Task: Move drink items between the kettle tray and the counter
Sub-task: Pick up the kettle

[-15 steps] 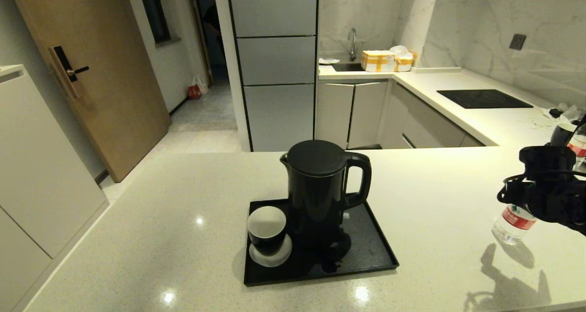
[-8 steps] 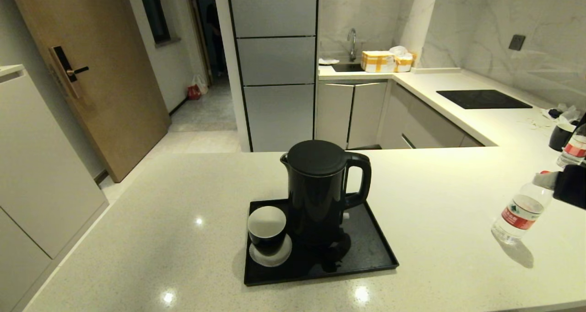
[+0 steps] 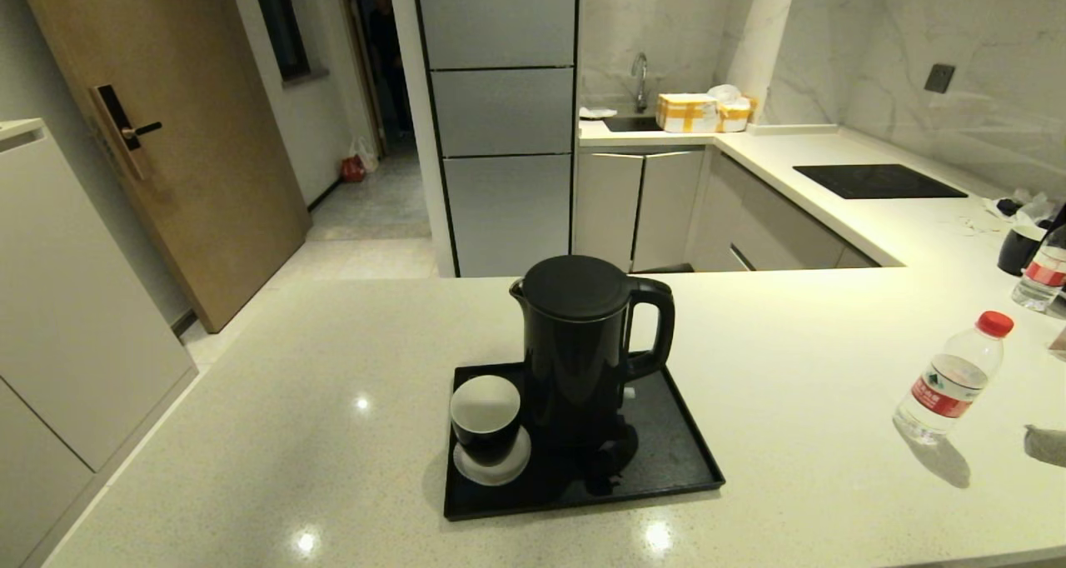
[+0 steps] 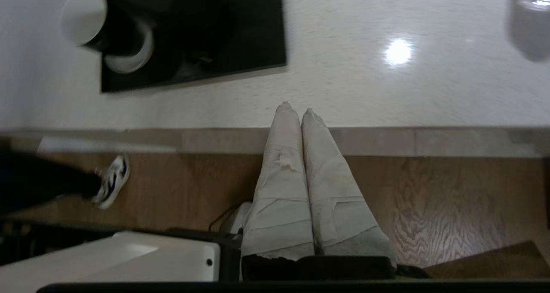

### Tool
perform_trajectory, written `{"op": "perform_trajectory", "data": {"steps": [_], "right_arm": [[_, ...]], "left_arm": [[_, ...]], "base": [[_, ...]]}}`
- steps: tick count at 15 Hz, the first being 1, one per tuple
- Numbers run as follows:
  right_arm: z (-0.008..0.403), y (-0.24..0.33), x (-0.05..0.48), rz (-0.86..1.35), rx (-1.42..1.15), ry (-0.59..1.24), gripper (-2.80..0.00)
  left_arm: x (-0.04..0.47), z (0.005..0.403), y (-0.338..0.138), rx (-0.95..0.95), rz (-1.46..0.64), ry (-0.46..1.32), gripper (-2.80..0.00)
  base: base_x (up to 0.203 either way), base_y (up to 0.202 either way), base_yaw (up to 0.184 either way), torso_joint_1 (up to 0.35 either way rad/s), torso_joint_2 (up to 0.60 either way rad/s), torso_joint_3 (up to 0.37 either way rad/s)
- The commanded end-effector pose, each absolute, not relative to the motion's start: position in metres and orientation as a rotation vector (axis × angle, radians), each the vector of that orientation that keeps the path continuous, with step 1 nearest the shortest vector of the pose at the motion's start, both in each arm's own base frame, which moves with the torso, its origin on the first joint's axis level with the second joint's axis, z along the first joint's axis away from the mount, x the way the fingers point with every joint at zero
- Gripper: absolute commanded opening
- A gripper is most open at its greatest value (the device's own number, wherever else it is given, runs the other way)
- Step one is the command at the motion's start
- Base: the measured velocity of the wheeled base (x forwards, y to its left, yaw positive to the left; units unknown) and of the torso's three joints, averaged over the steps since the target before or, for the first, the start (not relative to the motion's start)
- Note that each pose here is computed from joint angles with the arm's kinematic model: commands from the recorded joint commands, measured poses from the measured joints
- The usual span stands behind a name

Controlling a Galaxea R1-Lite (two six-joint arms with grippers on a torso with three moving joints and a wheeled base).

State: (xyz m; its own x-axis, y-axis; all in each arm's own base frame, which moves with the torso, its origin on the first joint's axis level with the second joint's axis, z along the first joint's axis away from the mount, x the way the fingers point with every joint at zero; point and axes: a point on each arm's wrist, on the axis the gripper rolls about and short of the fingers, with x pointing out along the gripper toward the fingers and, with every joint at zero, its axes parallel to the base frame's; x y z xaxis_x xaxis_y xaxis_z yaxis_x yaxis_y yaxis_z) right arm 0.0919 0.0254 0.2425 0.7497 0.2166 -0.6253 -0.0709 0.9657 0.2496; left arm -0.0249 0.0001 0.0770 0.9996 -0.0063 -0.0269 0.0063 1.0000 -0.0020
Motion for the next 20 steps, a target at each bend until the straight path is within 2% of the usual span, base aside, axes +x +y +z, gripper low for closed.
{"op": "perform_trajectory", "data": {"steps": [1,4,7,8,14,20], "right_arm": [[0.229,0.041,0.130,0.216,0.191,0.819,-2.80],[0.206,0.069,0.186,0.284,0.168,0.853,-2.80],[0.166,0.102,0.250,0.319,0.130,0.873,-2.80],[0.153,0.111,0.267,0.321,0.114,0.872,0.00],[0.114,0.148,0.334,0.338,0.035,0.685,0.00],[0.123,0.162,0.355,0.206,0.011,0.583,0.00]], "left_arm": [[-0.025,0.077,0.000,-0.003,-0.006,0.028,-2.80],[-0.025,0.077,0.000,-0.001,-0.006,0.028,-2.80],[-0.025,0.077,0.000,-0.002,-0.006,0.029,-2.80],[-0.025,0.077,0.000,-0.003,-0.006,0.026,-2.80],[-0.025,0.077,0.000,-0.001,-0.006,0.028,-2.80],[-0.025,0.077,0.000,-0.003,-0.006,0.028,-2.80]], "base": [[0.000,0.000,0.000,0.000,0.00,0.000],[0.000,0.000,0.000,0.000,0.00,0.000],[0.000,0.000,0.000,0.000,0.00,0.000],[0.000,0.000,0.000,0.000,0.00,0.000],[0.000,0.000,0.000,0.000,0.00,0.000],[0.000,0.000,0.000,0.000,0.00,0.000]]}}
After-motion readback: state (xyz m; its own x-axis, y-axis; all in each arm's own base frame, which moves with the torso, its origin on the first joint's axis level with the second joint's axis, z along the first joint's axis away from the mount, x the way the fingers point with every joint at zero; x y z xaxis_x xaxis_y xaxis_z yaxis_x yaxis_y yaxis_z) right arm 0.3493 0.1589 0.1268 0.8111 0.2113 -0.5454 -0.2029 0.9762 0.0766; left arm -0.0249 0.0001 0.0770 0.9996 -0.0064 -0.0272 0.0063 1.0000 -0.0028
